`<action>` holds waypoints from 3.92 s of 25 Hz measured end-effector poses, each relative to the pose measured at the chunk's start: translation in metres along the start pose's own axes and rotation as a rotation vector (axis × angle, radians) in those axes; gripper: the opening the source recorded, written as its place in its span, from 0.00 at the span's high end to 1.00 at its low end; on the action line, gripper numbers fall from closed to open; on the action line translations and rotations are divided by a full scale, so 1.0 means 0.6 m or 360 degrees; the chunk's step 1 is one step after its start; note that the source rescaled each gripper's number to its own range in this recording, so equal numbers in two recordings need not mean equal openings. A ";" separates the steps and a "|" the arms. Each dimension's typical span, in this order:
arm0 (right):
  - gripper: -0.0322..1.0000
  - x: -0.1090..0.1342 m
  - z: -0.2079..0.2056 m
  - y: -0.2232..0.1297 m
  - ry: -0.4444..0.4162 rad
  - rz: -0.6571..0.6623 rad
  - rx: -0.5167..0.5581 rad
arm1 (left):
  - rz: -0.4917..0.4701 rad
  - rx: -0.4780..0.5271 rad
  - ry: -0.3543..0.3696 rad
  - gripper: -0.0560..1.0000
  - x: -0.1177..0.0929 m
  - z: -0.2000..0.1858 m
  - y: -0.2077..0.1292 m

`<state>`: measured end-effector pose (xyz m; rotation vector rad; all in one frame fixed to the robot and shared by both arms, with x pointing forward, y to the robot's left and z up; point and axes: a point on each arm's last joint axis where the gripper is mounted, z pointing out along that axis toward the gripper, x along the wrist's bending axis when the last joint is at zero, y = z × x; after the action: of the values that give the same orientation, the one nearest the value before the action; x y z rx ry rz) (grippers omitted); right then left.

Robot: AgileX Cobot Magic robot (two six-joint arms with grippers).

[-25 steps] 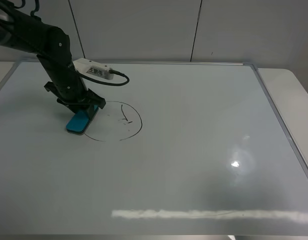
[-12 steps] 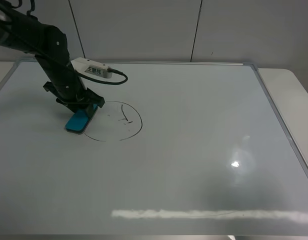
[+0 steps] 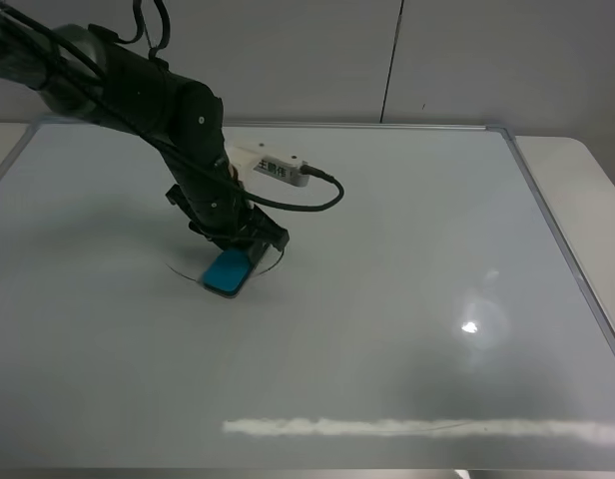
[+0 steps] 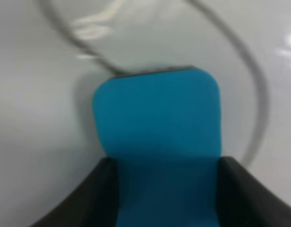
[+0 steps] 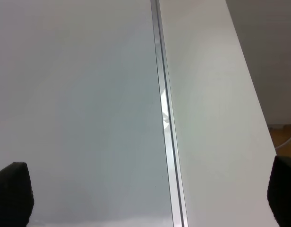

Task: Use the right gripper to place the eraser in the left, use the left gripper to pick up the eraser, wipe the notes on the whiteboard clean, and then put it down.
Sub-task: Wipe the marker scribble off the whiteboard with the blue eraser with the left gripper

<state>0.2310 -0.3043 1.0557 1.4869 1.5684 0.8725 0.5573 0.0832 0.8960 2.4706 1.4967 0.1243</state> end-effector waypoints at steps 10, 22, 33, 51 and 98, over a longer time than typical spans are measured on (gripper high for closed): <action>0.00 0.000 0.000 0.000 0.0000 0.0000 0.0000 | -0.0036 -0.0146 0.0008 0.94 0.012 0.002 -0.048; 0.00 0.000 0.000 0.000 0.0000 0.0000 0.0000 | -0.0372 -0.0014 0.0190 0.94 0.204 -0.042 -0.095; 0.00 0.000 0.000 0.000 0.0000 0.0000 0.0000 | -0.0140 -0.0050 0.0070 0.94 0.099 -0.030 -0.079; 0.00 0.000 0.000 0.000 0.0000 0.0000 0.0000 | 0.0219 0.0006 -0.0111 0.94 -0.084 0.019 0.022; 0.00 0.000 0.000 0.000 0.0000 0.0000 0.0000 | 0.0126 -0.0077 -0.0130 0.94 0.009 0.030 0.061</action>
<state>0.2310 -0.3043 1.0557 1.4869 1.5684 0.8725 0.5952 0.0689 0.8878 2.4660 1.3483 0.0726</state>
